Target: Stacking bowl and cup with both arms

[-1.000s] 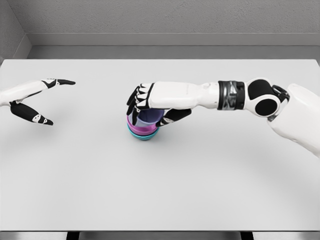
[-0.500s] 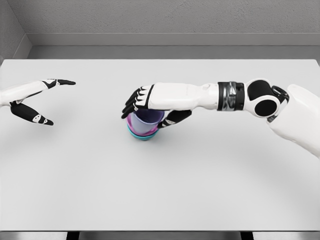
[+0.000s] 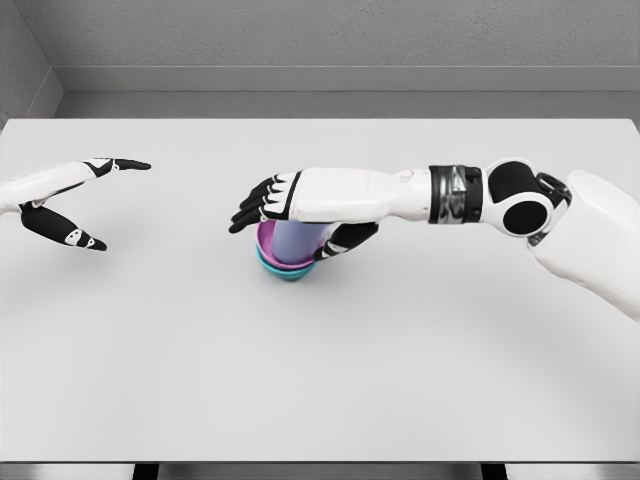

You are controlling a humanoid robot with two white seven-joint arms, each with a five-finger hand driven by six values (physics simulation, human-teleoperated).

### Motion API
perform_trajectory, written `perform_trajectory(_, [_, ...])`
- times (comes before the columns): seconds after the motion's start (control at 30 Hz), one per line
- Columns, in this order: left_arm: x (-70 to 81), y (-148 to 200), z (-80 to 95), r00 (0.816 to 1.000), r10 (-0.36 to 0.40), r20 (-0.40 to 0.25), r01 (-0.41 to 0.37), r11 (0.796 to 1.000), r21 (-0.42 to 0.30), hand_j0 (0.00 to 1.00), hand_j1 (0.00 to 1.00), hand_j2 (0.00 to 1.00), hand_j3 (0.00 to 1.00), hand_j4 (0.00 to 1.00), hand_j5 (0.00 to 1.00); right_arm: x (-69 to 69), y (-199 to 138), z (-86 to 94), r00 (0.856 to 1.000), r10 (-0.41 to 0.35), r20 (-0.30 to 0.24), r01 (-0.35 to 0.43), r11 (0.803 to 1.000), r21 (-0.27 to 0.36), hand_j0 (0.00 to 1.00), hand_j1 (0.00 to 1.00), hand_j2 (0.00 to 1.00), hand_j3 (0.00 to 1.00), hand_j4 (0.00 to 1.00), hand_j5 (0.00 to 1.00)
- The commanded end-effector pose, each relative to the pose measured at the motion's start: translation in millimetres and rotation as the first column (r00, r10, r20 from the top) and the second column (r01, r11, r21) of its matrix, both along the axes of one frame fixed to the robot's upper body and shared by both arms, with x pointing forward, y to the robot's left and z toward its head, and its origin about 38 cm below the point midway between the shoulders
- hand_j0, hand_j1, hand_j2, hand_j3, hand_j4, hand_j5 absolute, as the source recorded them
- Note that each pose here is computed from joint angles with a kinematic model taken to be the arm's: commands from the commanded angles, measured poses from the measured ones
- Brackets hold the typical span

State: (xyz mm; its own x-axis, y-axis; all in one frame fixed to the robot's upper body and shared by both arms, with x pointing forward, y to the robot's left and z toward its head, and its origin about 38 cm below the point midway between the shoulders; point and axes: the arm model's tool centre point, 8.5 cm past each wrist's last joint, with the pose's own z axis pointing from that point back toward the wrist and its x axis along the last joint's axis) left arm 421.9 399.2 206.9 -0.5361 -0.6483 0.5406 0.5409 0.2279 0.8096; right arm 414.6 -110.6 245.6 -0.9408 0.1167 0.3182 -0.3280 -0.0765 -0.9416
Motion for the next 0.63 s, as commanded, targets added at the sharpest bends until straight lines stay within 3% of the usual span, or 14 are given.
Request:
perform_trajectory(0.0, [0.1, 0, 1.0, 1.0, 0.003, 0.0, -0.003, 1.0, -0.007, 1.0, 1.0, 1.0, 1.0, 1.0, 1.0, -0.6, 1, 1.3, 1.0, 0.001, -0.004, -0.001, 1.0, 0.007, 0.96, 0.96, 0.96, 0.96, 0.96, 0.96])
perform_trajectory(0.17, [0.1, 0, 1.0, 1.0, 0.003, 0.0, -0.003, 1.0, -0.007, 1.0, 1.0, 1.0, 1.0, 1.0, 1.0, 5.5, -18, 7.5, 0.999, -0.041, 0.009, 0.041, 0.999, 0.004, 0.96, 0.96, 0.96, 0.96, 0.96, 0.96])
perform_trajectory(0.23, [0.1, 0, 1.0, 1.0, 0.003, 0.0, -0.003, 1.0, -0.007, 1.0, 1.0, 1.0, 1.0, 1.0, 1.0, 11.7, -39, 20.5, 0.996, -0.087, 0.035, 0.087, 0.996, 0.01, 0.98, 0.98, 0.98, 0.98, 0.98, 0.98])
perform_trajectory(0.3, [0.1, 0, 0.9, 1.0, 0.003, 0.0, -0.003, 1.0, -0.006, 1.0, 1.0, 1.0, 1.0, 1.0, 1.0, 14.5, -56, 22.4, 0.992, -0.122, 0.043, 0.122, 0.992, -0.009, 0.98, 0.98, 0.98, 0.98, 0.98, 0.98])
perform_trajectory(0.37, [-0.1, 1, 1.1, 1.0, 0.003, -0.001, -0.003, 1.0, -0.004, 1.0, 1.0, 1.0, 1.0, 1.0, 1.0, 19.2, -92, 36.7, 0.978, -0.195, 0.076, 0.197, 0.98, -0.017, 0.99, 0.99, 0.99, 0.99, 0.99, 0.99])
perform_trajectory(0.47, [0.0, 1, 1.1, 1.0, 0.004, 0.0, -0.004, 1.0, -0.003, 1.0, 1.0, 1.0, 1.0, 1.0, 1.0, 17.4, -132, 36.8, 0.961, -0.268, 0.066, 0.272, 0.961, -0.055, 1.0, 1.0, 1.0, 1.0, 1.0, 1.0])
perform_trajectory(0.6, [-0.1, 1, 0.6, 1.0, 0.004, -0.001, -0.004, 1.0, 0.001, 1.0, 1.0, 1.0, 1.0, 1.0, 1.0, 15.6, -156, 40.0, 0.947, -0.315, 0.068, 0.32, 0.945, -0.068, 1.0, 1.0, 1.0, 1.0, 1.0, 1.0])
